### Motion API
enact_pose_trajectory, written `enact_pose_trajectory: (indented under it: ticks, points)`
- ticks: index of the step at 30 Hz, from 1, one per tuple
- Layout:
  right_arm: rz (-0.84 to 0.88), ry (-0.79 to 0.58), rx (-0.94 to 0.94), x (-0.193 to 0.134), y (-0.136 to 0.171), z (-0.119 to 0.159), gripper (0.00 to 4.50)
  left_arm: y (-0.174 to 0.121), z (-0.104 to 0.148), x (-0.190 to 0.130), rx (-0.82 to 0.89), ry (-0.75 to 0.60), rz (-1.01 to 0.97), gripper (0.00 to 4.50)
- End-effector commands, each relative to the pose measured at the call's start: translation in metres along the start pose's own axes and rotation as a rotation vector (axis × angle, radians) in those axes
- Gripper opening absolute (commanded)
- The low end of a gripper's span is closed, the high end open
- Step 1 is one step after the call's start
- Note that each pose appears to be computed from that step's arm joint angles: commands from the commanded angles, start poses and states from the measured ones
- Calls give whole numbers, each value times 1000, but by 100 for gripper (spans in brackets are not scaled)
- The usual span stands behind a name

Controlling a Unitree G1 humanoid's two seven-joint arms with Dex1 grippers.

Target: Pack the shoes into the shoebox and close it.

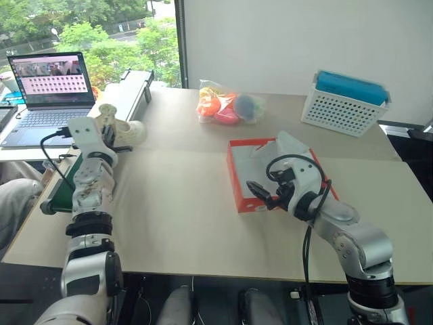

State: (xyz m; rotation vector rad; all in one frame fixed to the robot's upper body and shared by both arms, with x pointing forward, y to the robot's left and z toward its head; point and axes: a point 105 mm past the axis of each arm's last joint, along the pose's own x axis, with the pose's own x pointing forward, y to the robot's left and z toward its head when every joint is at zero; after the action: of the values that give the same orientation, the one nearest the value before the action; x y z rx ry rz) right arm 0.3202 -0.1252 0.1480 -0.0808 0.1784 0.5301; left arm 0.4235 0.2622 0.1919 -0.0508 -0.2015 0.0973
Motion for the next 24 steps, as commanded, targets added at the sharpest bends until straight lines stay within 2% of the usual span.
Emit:
enact_pose_trajectory:
  ticks: [1, 6, 11, 16, 18, 24]
  points:
    - [-24, -58, -20, -3, -6, 15, 450, -10, 17, -1, -14, -54, -33, 1]
    - [-31, -59, -18, -3, -7, 15, 450, -27, 11, -2, -35, -32, -90, 1]
    - [11, -52, -22, 0, -2, 16, 450, -74, 8, -11, -116, 2, -323, 1]
    - [117, -53, -10, 4, -10, 46, 450, -109, 10, -18, -110, 37, -508, 1]
    - [128, -86, 41, 7, -23, 73, 450, -123, 13, -19, -120, 37, -562, 1]
    - [176, -59, -61, 8, -38, 111, 450, -153, 19, -25, -115, 27, -703, 1]
